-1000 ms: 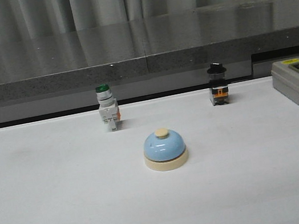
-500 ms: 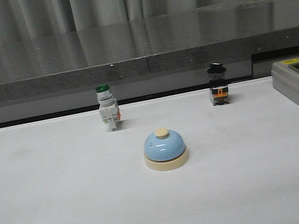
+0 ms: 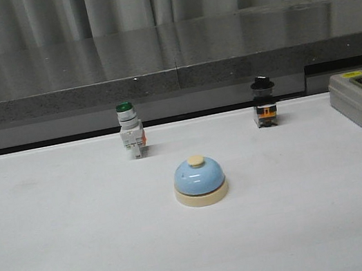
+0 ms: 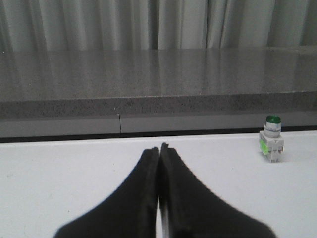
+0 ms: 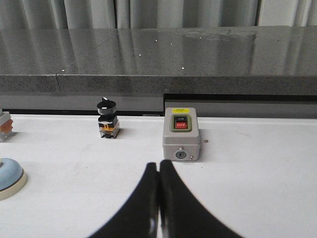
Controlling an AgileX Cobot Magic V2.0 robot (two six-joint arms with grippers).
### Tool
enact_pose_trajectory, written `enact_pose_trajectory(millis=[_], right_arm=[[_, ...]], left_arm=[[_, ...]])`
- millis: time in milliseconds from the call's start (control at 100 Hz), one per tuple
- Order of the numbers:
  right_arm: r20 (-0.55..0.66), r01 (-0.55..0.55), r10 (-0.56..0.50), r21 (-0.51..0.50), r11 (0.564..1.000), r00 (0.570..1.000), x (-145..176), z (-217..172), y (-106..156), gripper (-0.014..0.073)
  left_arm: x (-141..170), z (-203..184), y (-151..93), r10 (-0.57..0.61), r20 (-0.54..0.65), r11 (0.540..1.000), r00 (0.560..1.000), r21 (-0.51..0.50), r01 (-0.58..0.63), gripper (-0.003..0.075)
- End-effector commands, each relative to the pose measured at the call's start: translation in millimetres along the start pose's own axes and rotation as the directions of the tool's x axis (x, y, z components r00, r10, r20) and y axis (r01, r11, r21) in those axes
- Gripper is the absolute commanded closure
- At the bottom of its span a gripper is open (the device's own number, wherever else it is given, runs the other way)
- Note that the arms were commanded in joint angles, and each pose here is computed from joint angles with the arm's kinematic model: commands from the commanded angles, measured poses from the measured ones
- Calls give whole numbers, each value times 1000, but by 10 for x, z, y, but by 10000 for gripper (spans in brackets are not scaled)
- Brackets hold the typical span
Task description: Place and press bell with both arms
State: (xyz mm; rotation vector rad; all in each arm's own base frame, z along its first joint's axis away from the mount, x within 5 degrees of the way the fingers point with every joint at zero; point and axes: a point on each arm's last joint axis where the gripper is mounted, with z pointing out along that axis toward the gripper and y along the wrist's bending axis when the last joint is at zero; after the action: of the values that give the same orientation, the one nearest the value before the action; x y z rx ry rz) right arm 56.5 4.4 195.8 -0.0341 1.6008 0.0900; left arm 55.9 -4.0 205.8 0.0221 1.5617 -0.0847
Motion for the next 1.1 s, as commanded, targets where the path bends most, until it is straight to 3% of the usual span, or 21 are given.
enact_pose_trajectory(millis=[0,1090], right_arm=[[118,7,-7,1,1000,993,-134,-28,3,655],[118,7,-7,1,1000,993,-134,-28,3,655]], left_arm=[[14,-10,6,-29,110,1000,994,2,29,741],[23,-9,6,-31,100,1000,995,2,31,741]])
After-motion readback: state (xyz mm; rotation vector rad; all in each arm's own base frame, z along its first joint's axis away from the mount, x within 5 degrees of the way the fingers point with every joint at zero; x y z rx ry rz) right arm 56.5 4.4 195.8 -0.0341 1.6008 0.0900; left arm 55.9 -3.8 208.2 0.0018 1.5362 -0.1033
